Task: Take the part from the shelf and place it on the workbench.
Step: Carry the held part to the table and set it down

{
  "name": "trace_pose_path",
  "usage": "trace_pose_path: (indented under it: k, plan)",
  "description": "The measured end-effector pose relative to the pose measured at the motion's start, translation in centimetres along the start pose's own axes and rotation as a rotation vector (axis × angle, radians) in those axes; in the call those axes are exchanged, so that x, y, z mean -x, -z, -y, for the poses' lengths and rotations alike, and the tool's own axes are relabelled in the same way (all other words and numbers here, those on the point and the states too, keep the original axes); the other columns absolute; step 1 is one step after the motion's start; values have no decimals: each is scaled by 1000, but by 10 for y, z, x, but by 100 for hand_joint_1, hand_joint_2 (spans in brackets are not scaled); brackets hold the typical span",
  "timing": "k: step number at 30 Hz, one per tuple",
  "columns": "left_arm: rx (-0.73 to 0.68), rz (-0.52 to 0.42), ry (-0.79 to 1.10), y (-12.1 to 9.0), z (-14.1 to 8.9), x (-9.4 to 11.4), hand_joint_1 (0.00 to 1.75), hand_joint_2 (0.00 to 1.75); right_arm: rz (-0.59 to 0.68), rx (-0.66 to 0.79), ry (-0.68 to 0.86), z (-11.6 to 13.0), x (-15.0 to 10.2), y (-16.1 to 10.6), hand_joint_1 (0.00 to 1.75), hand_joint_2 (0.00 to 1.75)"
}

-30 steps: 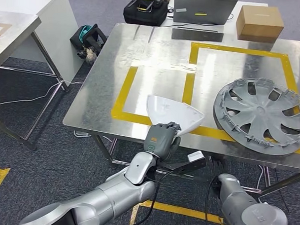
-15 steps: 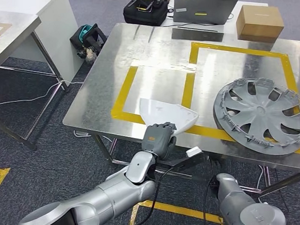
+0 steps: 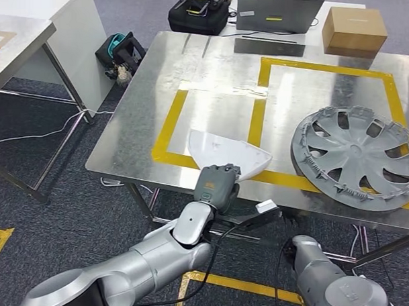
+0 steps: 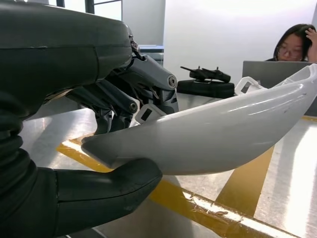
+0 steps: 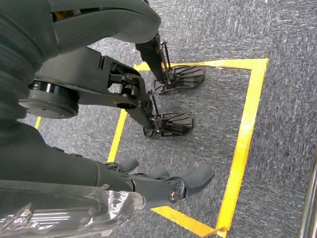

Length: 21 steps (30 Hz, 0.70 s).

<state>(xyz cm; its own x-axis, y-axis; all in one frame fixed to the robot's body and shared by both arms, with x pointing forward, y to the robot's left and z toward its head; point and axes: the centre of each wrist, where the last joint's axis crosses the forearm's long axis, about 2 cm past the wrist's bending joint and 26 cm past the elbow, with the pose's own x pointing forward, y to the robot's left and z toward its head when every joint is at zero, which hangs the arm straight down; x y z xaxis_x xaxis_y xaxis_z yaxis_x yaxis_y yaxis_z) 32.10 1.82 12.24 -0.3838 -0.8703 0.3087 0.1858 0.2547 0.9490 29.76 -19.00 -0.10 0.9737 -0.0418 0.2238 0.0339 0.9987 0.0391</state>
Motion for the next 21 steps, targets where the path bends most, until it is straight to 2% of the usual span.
trace_pose_path:
  k: [17, 21]
  plan:
    - [-1, 20, 13, 2, -2, 1, 175, 175, -1, -5, 0, -4, 0, -1, 0, 175]
    - [-2, 24, 14, 2, -2, 1, 0, 175, 1, -2, -2, -4, 0, -1, 0, 0]
